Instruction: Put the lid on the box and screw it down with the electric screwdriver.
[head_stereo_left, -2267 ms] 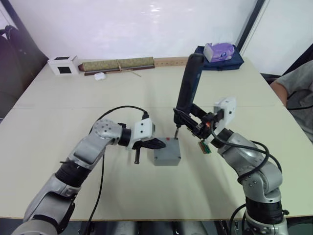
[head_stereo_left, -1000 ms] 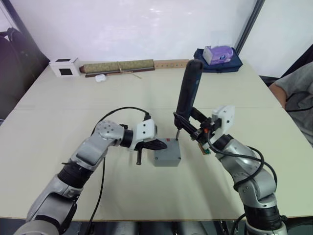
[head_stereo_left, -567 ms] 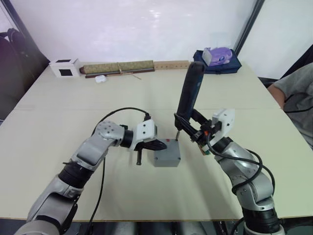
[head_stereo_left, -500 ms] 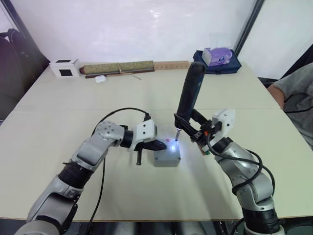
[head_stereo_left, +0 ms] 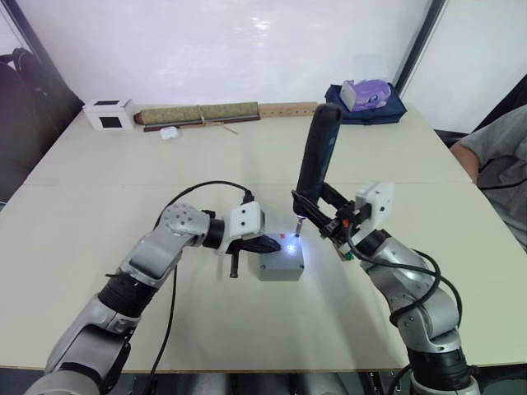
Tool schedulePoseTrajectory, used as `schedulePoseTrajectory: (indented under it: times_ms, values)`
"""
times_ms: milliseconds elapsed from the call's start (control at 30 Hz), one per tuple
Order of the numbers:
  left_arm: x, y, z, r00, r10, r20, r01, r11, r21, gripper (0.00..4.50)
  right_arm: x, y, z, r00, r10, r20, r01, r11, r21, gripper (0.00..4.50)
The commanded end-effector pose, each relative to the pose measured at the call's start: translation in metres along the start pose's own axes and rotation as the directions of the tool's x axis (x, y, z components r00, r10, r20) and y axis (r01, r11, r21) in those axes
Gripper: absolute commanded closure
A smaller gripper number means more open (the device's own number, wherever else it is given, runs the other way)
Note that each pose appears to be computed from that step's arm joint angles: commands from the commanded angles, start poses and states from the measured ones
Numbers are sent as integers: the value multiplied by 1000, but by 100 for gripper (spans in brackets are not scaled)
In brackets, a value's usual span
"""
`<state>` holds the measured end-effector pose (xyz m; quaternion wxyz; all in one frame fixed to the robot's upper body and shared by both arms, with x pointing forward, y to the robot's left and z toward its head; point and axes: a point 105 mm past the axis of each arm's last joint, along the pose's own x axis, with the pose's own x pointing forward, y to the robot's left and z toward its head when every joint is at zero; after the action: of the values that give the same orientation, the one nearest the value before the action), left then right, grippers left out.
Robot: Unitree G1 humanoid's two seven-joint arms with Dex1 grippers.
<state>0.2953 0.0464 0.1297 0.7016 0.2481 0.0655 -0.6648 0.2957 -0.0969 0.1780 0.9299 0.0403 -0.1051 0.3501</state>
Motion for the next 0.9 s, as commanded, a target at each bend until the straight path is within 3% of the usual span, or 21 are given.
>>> schedulePoseTrajectory:
  times_ms: [33,200,333,467,633,833,900]
  values:
    - [3,-6,-2,1000,-26,-3,26,1000,5,450,-6,-2,-29,991,-4,-132,11,999,48,268]
    - [2,-8,-4,1000,-17,3,17,1000,-12,450,0,-12,3,996,-51,-78,58,993,102,268]
    - [-9,3,15,993,27,116,-6,985,-175,450,8,-19,51,999,-35,-39,40,992,124,268]
    - [-22,24,27,974,146,176,-108,972,-208,450,12,-29,97,998,-51,27,47,990,133,268]
    - [-38,34,55,939,209,273,-156,967,-204,450,12,-62,140,977,-208,34,203,973,113,268]
    - [-50,23,44,977,94,193,-38,960,-277,450,-12,-107,135,898,-411,-158,422,906,36,268]
    - [-59,14,49,981,36,191,7,976,-220,450,-35,-121,109,828,-437,-351,463,886,-10,268]
